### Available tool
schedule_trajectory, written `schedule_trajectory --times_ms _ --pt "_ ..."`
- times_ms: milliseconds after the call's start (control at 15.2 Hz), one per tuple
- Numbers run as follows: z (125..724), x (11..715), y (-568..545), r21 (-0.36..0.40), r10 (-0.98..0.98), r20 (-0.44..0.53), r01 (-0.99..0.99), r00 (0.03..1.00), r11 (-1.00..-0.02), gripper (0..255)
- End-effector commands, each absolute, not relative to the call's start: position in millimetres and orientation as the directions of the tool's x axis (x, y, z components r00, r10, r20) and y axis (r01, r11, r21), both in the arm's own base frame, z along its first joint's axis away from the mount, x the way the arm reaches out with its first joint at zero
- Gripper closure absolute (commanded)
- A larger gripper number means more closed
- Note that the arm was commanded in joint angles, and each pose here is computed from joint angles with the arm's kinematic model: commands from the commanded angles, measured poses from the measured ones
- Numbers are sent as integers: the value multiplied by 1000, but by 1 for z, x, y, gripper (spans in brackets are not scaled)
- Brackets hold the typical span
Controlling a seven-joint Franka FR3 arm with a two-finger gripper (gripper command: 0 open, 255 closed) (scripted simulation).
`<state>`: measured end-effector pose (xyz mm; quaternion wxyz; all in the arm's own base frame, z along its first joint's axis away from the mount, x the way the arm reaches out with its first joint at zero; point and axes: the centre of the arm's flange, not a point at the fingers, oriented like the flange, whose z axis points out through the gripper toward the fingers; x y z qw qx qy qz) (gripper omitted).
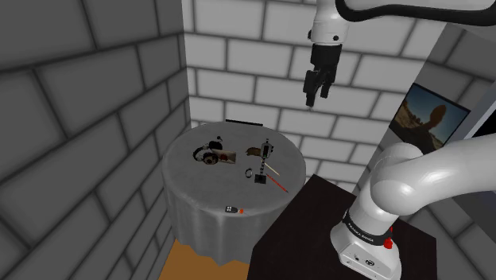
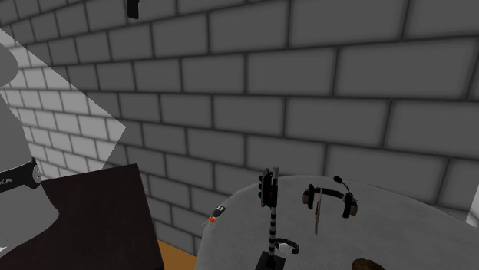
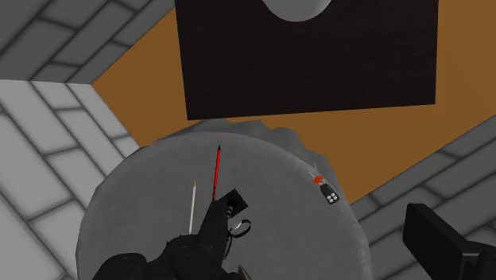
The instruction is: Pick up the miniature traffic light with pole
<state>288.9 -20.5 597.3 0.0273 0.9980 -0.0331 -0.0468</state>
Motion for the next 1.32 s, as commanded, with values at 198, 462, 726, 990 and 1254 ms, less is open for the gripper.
schedule_trajectory --times_ms 198,462,726,990,1254 --pt "567 295 -45 50 -1 -79 3 997 -999 0" --pt "527 307 -76 40 89 -61 91 994 -995 0" --pt "487 321 -106 32 178 -43 179 983 -983 0" --pt "447 340 -134 26 265 -24 266 964 -964 0" --pt "407 361 -160 21 351 -4 351 937 -936 0"
